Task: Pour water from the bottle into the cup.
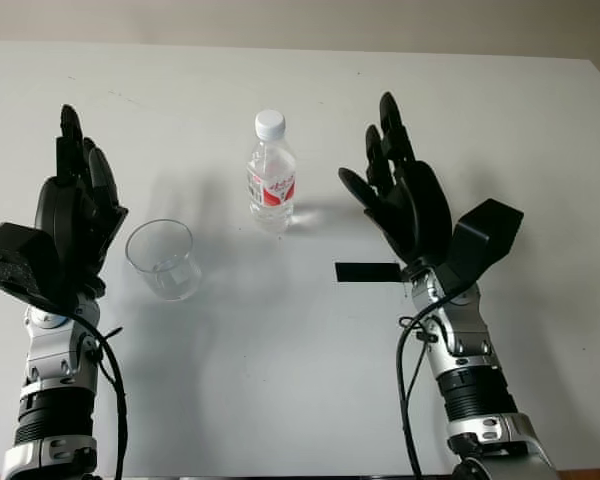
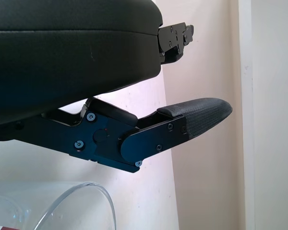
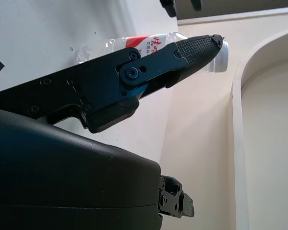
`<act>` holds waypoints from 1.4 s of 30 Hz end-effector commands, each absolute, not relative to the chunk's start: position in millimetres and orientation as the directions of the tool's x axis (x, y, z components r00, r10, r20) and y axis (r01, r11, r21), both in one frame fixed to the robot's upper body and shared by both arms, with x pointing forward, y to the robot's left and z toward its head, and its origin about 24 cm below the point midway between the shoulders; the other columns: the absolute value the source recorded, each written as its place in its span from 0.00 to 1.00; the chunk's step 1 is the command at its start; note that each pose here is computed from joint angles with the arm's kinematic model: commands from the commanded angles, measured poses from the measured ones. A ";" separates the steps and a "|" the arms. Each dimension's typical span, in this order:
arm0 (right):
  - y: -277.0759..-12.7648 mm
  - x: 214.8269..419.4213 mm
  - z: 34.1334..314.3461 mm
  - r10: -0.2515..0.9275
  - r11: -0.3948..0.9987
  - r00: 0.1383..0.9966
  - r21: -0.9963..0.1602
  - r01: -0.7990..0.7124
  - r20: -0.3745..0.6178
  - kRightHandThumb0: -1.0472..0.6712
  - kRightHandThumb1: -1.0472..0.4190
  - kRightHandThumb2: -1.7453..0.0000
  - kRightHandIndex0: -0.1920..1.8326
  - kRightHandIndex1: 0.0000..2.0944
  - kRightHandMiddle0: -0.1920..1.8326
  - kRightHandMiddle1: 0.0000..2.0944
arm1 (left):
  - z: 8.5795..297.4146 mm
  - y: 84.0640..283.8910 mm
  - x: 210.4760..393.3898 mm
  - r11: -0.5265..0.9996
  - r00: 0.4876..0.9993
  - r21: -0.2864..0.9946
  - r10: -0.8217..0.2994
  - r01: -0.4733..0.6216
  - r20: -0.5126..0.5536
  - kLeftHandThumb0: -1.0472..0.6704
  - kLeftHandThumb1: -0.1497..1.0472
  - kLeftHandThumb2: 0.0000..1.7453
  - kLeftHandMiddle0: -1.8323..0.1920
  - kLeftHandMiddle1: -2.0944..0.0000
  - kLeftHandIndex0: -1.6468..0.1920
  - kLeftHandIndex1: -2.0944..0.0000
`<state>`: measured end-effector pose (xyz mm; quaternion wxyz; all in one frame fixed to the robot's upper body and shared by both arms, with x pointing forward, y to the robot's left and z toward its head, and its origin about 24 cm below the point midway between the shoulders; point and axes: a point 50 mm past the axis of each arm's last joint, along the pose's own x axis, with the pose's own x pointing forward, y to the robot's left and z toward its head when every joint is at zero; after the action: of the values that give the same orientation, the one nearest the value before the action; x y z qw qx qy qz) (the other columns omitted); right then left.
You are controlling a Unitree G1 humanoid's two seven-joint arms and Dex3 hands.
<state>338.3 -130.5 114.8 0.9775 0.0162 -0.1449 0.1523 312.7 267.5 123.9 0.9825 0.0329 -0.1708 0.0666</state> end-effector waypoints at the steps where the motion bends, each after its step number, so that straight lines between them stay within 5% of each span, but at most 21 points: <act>1: -128.2 340.2 120.0 0.323 0.944 0.899 -0.035 -0.328 0.297 0.10 0.06 0.97 0.00 0.00 0.00 0.00 | 124.8 267.5 310.4 0.989 0.927 0.039 0.118 -0.141 0.356 0.19 1.00 0.43 1.00 1.00 1.00 1.00; 21: -67.6 383.0 119.7 0.504 0.862 0.851 -0.149 -0.484 0.147 0.05 0.10 0.97 0.00 0.00 0.00 0.00 | 123.6 268.1 309.5 0.990 0.928 0.032 0.121 -0.140 0.352 0.19 1.00 0.42 1.00 1.00 1.00 1.00; 32: -51.5 386.7 114.5 0.543 0.835 0.835 -0.161 -0.527 0.084 0.03 0.09 0.97 0.00 0.00 0.00 0.00 | 122.7 269.7 309.0 0.989 0.929 0.029 0.128 -0.147 0.348 0.19 1.00 0.42 1.00 1.00 1.00 1.00; 42: -41.1 385.2 111.4 0.537 0.843 0.839 -0.082 -0.532 0.085 0.14 0.11 0.97 0.00 0.00 0.00 0.00 | 120.9 266.6 308.6 0.988 0.926 0.009 0.141 -0.154 0.351 0.19 1.00 0.42 1.00 1.00 1.00 1.00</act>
<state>385.2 -46.4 106.8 0.9595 -0.0345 -0.0415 0.2766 311.1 266.9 121.2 0.9824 0.0187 -0.1716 0.0718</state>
